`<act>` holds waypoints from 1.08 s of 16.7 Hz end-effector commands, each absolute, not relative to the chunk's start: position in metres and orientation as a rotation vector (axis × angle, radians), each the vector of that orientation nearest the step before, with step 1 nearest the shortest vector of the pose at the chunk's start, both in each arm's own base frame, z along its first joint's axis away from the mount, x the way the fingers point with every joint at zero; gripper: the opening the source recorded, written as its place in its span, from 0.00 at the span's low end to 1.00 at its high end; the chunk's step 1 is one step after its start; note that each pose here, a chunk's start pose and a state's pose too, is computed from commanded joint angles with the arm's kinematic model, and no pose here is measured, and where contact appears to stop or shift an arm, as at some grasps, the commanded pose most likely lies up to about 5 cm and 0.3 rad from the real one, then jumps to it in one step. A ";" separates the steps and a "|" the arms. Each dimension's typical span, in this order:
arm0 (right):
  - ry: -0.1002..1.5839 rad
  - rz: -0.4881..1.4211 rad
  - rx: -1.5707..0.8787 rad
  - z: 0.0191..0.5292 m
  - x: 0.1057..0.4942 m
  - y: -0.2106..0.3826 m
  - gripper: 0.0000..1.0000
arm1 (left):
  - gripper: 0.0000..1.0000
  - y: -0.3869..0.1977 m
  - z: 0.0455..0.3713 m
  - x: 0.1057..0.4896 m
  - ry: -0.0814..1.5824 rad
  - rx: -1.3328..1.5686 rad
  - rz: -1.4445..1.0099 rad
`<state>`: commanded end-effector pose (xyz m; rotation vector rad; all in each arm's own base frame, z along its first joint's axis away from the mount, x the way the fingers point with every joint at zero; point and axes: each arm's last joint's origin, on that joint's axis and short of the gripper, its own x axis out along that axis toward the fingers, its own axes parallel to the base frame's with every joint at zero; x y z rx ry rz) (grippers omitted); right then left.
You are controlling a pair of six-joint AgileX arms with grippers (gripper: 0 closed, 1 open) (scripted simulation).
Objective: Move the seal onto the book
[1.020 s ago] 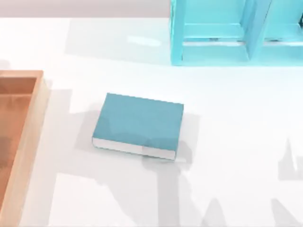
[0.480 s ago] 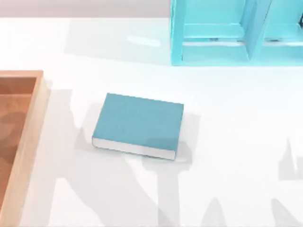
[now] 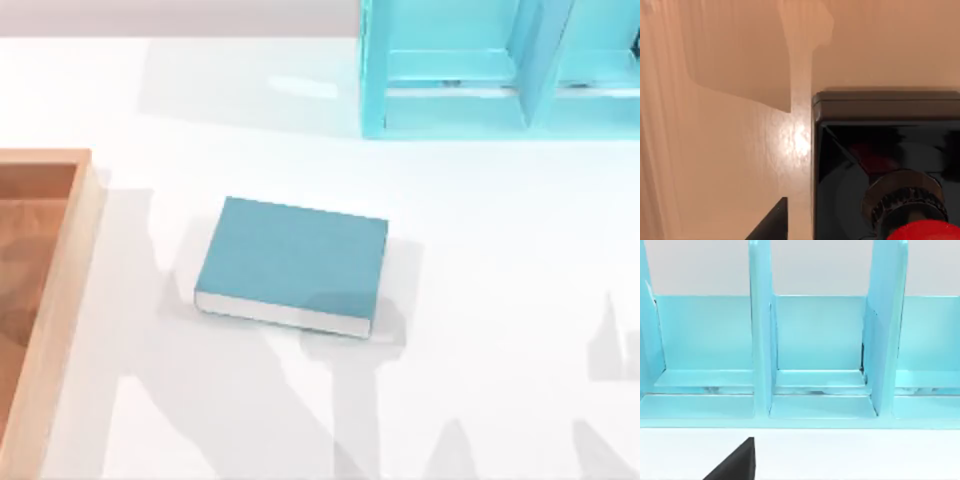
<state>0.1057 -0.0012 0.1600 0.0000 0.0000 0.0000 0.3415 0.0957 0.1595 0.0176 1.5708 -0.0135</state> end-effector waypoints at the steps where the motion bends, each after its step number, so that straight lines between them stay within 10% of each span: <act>1: 0.000 0.000 0.000 0.160 0.106 -0.001 1.00 | 0.55 0.096 0.160 0.341 1.571 0.018 -0.014; 8: 0.000 0.000 0.000 0.160 0.106 -0.001 1.00 | 0.02 0.096 0.160 0.341 1.571 0.018 -0.014; 18: 0.000 0.000 0.000 0.160 0.106 -0.001 1.00 | 0.00 0.095 0.160 0.342 1.570 0.020 -0.015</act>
